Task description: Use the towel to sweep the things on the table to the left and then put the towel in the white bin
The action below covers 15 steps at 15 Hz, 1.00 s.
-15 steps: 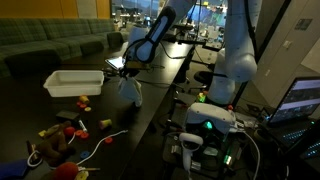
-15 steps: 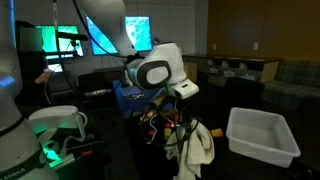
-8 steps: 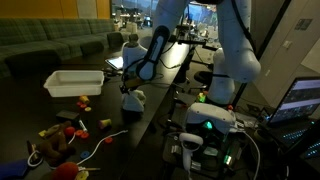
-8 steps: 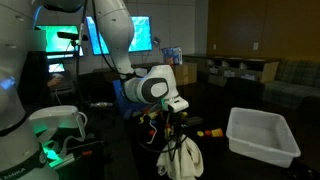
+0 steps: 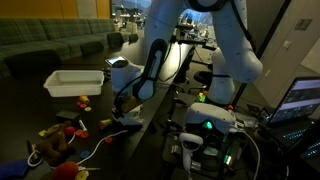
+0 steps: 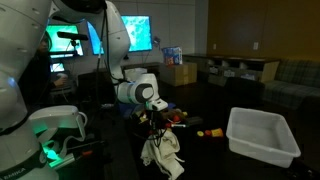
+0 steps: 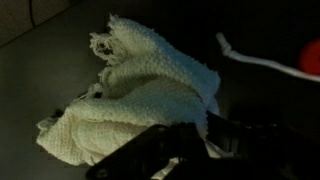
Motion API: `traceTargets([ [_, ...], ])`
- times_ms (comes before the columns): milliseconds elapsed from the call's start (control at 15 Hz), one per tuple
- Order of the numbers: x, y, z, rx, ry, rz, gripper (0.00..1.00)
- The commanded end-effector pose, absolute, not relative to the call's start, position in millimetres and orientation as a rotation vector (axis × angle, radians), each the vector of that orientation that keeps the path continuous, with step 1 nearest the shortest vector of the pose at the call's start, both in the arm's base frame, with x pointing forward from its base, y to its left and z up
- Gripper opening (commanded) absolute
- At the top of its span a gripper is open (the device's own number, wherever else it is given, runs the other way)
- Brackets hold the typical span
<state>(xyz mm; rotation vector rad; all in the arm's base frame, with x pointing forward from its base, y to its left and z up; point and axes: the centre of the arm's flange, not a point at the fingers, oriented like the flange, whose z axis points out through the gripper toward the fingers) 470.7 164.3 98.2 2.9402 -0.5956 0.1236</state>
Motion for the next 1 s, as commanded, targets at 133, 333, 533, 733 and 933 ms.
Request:
traceTargets([
  [133,481.1,226.6,92.1,3.022,-0.474,0.078,0.09],
  [333,490.2,256.7,94.3,3.071,-0.43,0.086,0.09],
  [533,498.2,291.3,97.1,3.126,-0.365,0.109,0.09],
  [733,503.4,323.6,95.9,3.167,-0.252,0.132,0.09],
  [933,511.8,361.5,84.9,3.217,-0.111,0.125,0.1],
])
